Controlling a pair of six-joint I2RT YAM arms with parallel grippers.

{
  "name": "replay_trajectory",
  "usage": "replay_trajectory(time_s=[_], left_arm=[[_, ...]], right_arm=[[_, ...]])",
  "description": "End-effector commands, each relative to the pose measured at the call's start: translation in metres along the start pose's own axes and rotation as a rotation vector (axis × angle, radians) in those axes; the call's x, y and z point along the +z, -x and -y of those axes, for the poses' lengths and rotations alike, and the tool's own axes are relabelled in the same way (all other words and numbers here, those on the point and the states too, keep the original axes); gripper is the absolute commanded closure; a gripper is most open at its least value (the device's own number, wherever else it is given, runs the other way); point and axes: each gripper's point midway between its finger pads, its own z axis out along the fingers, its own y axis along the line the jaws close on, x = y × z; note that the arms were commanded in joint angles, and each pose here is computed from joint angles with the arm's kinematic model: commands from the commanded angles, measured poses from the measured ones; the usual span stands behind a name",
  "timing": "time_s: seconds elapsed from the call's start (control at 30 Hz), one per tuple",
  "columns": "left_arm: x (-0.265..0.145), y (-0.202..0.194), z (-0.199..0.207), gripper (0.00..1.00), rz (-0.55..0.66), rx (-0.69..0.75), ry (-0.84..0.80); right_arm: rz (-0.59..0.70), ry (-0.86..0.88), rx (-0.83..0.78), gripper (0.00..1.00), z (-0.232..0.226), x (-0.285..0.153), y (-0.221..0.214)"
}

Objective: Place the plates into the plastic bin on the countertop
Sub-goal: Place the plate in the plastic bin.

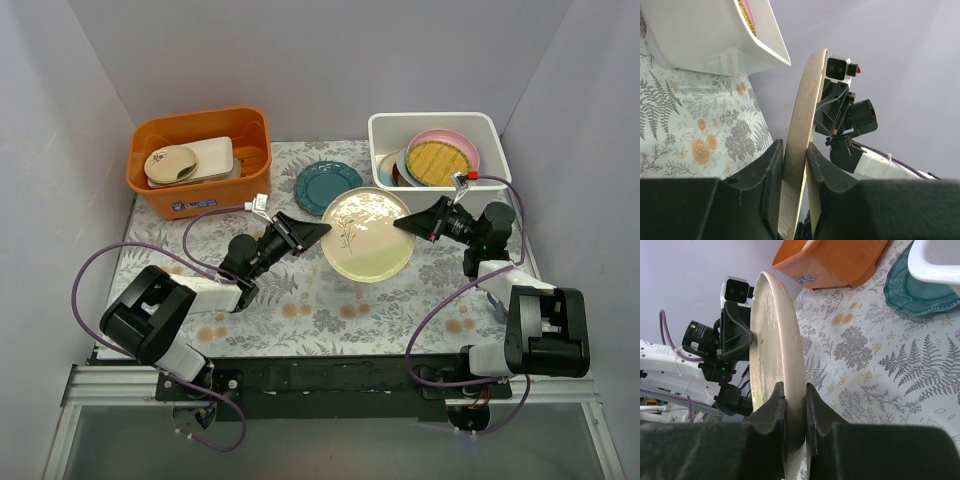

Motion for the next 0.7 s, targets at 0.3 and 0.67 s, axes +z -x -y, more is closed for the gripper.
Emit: replay_trajectory(time_s=[0.3,0.67], left_arm=[[-0.005,-0.001,0.077,1.00,-0.008,0.033,-0.256],[-0.004,0.003,0.053,0.82,0.014,0.056,-0.126]], right_arm=[[-0.053,0.089,-0.133,0.99,-0.017,0.007,-0.014],[-0.043,0.084,-0.137,0.99,-0.019,0.006,-0.011]])
